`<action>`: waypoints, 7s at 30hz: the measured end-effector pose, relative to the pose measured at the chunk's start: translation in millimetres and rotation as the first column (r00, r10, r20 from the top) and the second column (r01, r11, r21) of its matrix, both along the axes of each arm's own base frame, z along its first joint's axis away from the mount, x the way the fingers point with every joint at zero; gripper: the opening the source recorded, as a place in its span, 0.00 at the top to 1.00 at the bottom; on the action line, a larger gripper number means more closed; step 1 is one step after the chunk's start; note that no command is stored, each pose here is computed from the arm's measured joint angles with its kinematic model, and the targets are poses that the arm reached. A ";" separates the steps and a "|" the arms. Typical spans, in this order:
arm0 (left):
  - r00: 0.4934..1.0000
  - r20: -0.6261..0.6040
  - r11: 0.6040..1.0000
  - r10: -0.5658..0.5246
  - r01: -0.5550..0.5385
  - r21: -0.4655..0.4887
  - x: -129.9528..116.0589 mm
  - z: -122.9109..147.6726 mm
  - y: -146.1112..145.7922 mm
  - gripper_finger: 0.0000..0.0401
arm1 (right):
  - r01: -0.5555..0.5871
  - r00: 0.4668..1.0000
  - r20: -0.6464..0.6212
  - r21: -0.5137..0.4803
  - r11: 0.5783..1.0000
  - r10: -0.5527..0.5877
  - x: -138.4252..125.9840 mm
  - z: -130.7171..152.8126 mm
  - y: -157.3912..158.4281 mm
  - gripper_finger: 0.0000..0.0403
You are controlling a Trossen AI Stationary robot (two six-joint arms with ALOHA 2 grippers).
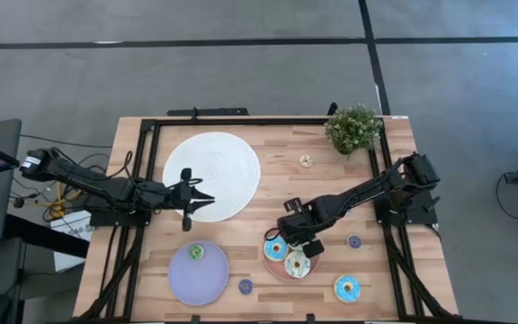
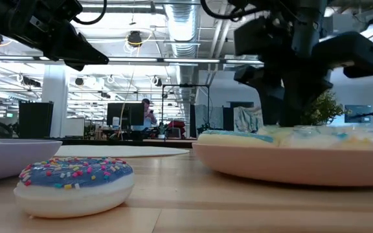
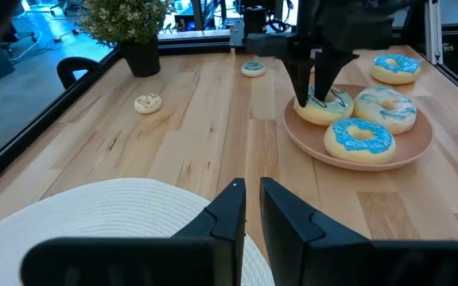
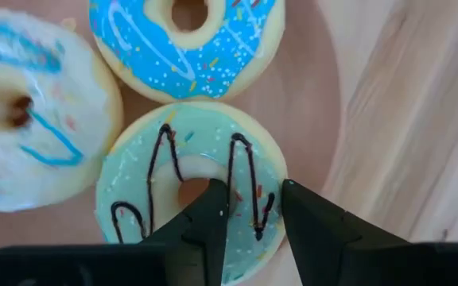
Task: Pick & Place donuts
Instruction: Adjust the big green donut on the pink plate, then put the small white donut on the purple plate
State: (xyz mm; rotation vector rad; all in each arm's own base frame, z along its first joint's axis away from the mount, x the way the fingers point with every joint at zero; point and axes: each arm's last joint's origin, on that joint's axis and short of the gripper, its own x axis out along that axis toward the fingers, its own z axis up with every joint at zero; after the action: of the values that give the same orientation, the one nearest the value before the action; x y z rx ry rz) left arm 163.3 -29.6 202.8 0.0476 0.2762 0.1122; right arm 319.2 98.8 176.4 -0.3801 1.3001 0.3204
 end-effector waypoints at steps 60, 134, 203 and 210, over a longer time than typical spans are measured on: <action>1.000 0.008 1.000 -0.001 0.001 -0.014 0.2 0.6 -0.1 0.92 | 0.451 0.885 0.025 0.202 0.869 -0.465 -34.9 63.3 -41.1 0.61; 1.000 0.002 1.000 0.000 0.000 -0.003 0.1 0.2 0.0 0.92 | 0.923 -0.312 0.491 0.360 -0.136 -0.813 -44.4 -91.5 -165.9 0.46; 1.000 -0.030 1.000 0.010 -0.010 0.005 -0.8 -2.9 0.6 0.92 | 0.225 0.662 0.597 0.420 0.879 -0.454 139.5 -25.5 75.4 0.63; 0.999 -0.031 1.000 0.010 -0.010 0.005 -0.9 -3.0 0.6 0.92 | 0.211 0.661 0.593 0.442 0.872 -0.461 141.4 -29.6 76.7 0.62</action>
State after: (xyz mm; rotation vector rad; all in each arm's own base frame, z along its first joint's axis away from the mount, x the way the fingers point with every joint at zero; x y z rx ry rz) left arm 162.4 -29.0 199.9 0.0533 0.3069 0.1221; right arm 460.6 175.4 146.8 0.0649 0.5314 0.0522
